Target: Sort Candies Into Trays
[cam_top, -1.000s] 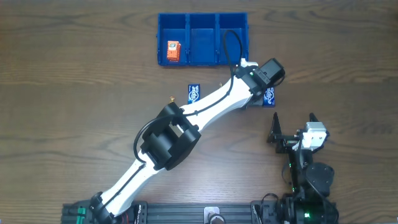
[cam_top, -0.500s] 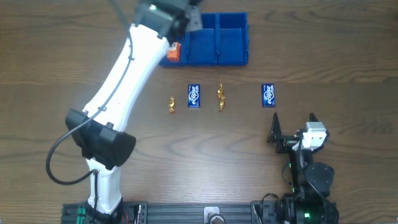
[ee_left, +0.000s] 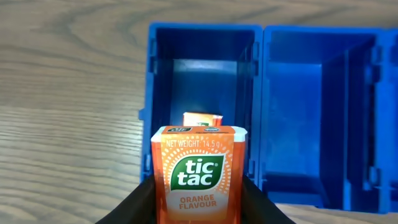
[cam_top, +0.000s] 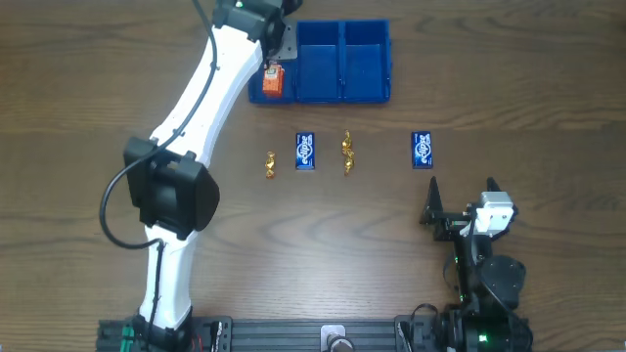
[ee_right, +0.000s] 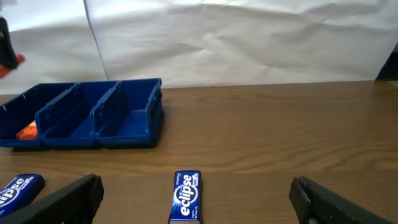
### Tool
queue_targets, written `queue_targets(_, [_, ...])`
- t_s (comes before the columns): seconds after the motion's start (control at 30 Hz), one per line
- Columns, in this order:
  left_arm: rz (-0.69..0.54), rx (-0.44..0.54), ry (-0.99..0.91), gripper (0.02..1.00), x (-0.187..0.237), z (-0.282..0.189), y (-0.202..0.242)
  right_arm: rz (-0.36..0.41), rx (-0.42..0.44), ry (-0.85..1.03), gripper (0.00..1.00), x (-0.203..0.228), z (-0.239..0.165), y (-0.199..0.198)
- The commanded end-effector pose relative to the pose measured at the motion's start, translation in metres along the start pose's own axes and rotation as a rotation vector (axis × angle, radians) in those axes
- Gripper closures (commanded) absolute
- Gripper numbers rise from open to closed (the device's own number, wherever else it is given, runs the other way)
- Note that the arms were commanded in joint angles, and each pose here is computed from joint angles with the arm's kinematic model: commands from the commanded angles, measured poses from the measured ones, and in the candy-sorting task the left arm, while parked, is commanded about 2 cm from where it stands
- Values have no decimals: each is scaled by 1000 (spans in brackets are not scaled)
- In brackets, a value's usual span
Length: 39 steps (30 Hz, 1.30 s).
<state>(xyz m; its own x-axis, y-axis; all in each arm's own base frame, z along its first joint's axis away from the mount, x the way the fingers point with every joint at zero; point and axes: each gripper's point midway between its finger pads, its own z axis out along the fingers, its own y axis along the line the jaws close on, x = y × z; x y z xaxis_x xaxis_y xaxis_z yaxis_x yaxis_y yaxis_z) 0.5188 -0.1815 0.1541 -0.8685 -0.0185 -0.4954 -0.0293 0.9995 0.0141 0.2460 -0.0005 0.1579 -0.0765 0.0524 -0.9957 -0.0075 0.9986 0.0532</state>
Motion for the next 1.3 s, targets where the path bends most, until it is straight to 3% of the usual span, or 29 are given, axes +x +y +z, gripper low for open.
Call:
queue_targets(0.03, [9,1,62,886,12,30,6,12,1,2,3,2,0,0])
queue_targets(0.37, [55,44,84,879,14,38,4,12,1,2,3,1,0,0])
queue_targets(0.9, [20,58,118,844,21,63,7,12,1,2,3,1,0,0])
queue_targets(1.0, [20,57,118,726,21,63,7,12,1,2,3,2,0,0])
queue_targets(1.17, [-17,54,120,23,19,64,13,12,1,2,3,1,0,0])
queue_targets(1.3, [-45,74,108,23,13,62,17,12,1,2,3,1,0,0])
